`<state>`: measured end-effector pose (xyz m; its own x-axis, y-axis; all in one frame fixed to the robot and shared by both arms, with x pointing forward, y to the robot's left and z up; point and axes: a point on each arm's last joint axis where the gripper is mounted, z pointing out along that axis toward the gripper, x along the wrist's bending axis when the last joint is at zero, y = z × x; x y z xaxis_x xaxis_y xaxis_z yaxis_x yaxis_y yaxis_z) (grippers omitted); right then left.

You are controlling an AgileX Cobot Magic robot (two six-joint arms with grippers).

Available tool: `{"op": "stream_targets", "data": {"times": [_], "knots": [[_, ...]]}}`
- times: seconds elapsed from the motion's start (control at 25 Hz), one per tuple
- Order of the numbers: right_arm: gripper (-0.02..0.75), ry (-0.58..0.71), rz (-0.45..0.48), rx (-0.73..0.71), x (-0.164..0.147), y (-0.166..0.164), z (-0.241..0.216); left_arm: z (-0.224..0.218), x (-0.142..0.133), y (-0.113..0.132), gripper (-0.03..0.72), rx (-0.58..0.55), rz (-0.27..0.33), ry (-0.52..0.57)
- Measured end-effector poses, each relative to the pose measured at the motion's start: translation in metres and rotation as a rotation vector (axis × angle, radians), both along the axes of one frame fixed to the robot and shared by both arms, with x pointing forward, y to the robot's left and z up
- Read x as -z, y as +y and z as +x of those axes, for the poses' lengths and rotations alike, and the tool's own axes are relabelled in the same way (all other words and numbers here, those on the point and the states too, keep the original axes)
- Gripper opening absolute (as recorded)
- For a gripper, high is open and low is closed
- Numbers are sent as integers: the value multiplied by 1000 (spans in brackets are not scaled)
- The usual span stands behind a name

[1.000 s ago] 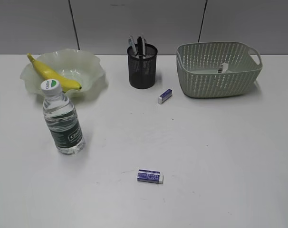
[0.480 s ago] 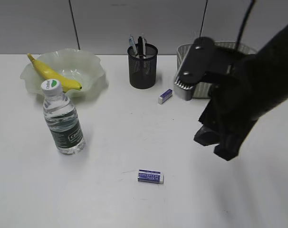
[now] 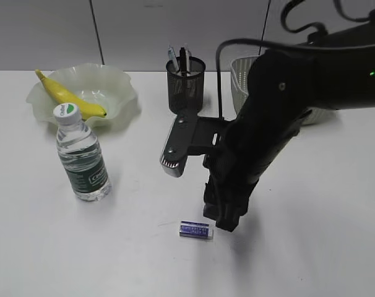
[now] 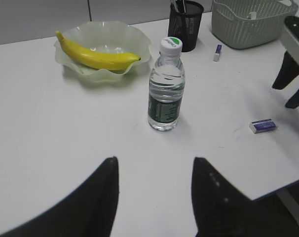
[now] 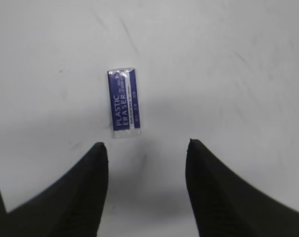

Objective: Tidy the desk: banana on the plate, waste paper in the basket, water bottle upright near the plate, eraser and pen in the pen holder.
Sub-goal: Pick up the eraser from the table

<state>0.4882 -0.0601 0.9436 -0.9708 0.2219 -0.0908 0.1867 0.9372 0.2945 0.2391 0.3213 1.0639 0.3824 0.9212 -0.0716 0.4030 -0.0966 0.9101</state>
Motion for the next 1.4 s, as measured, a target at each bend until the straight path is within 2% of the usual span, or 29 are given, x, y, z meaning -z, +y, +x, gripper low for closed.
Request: {"op": "stream_targets", "data": {"times": [0.36, 0.64, 0.96, 1.08, 1.16, 1.2, 1.4], "knots": [[424, 62, -52, 6, 44, 13, 13, 0, 0, 0, 363, 0, 0, 0], [425, 96, -9, 26, 50, 22, 18, 0, 0, 0, 363, 0, 0, 0], [417, 133, -33, 25, 69, 24, 18, 0, 0, 0, 363, 0, 0, -1], [342, 123, -31, 23, 69, 24, 19, 0, 0, 0, 363, 0, 0, -1], [217, 121, -31, 23, 70, 24, 19, 0, 0, 0, 363, 0, 0, -1], [194, 121, -31, 23, 70, 24, 19, 0, 0, 0, 363, 0, 0, -1], [195, 97, -8, 20, 58, 26, 21, 0, 0, 0, 363, 0, 0, -1]]}}
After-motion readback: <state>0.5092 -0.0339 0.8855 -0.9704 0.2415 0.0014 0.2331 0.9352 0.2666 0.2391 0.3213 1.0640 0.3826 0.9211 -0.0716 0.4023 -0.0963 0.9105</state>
